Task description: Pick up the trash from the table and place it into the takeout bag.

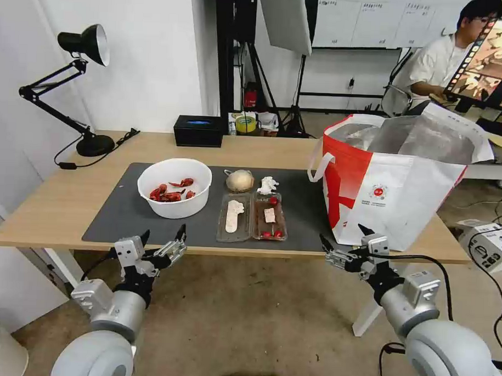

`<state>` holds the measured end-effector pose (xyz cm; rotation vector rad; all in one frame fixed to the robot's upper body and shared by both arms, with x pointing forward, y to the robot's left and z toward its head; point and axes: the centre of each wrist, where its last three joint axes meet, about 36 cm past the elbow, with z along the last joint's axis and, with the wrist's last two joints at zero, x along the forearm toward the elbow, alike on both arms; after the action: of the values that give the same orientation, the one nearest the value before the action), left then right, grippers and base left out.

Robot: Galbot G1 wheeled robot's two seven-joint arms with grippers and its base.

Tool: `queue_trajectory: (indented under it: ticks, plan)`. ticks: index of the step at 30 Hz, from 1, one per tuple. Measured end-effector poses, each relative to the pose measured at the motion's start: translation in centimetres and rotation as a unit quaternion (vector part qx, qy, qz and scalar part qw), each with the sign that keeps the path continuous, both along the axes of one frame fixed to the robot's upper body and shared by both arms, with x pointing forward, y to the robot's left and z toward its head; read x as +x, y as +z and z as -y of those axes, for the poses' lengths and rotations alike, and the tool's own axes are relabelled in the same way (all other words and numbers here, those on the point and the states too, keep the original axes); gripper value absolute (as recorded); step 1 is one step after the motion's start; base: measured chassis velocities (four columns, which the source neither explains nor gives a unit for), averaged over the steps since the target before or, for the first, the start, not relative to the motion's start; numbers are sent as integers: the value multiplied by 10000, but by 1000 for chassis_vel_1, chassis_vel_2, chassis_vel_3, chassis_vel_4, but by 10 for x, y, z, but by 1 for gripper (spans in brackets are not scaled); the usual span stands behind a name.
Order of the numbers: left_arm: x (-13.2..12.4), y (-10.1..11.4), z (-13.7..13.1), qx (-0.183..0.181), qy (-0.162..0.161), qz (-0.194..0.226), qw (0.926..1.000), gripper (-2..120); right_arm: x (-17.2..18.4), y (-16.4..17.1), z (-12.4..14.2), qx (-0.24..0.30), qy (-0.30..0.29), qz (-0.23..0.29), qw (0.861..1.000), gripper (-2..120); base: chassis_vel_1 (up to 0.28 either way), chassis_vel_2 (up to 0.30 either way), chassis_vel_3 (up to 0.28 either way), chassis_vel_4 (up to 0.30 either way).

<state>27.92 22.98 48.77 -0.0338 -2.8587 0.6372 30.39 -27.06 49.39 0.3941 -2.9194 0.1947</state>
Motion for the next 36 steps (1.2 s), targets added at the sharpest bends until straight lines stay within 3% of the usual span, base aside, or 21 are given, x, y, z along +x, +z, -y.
queue_trajectory:
  ticks: [2,3,6,7,10,11,13,18,24,36]
  plan:
    - [1,2,3,-380,59,-210,9990,100,0,0,0,-14,-1,5,10000,100,0,0,0,0]
    - [1,2,3,-380,59,-210,9990,100,0,0,0,-14,-1,5,10000,100,0,0,0,0]
    - [4,10,7,-1059,34,-459,9933,100,0,0,0,-55,-2,17,10000,100,0,0,0,0]
    - [4,10,7,-1059,34,-459,9933,100,0,0,0,-55,-2,17,10000,100,0,0,0,0]
    - [7,19,12,-1919,-81,-720,9787,100,0,1,3,-98,-23,33,9999,100,0,0,0,0]
    - [7,19,12,-1919,-81,-720,9787,100,0,1,3,-98,-23,33,9999,100,0,0,0,0]
    - [9,23,17,-2316,-23,-933,9683,100,1,2,4,-160,7,55,9999,100,0,0,0,0]
    - [10,25,24,-2517,5,-1091,9616,100,0,2,5,-184,8,34,9998,100,0,0,0,0]
    - [18,21,36,-3039,-58,-1125,9460,100,-5,0,6,-182,-35,-16,9998,100,0,0,0,0]
    - [28,10,68,-3373,-320,-1249,9325,100,-12,-6,6,-248,-123,-107,9996,100,0,0,0,0]
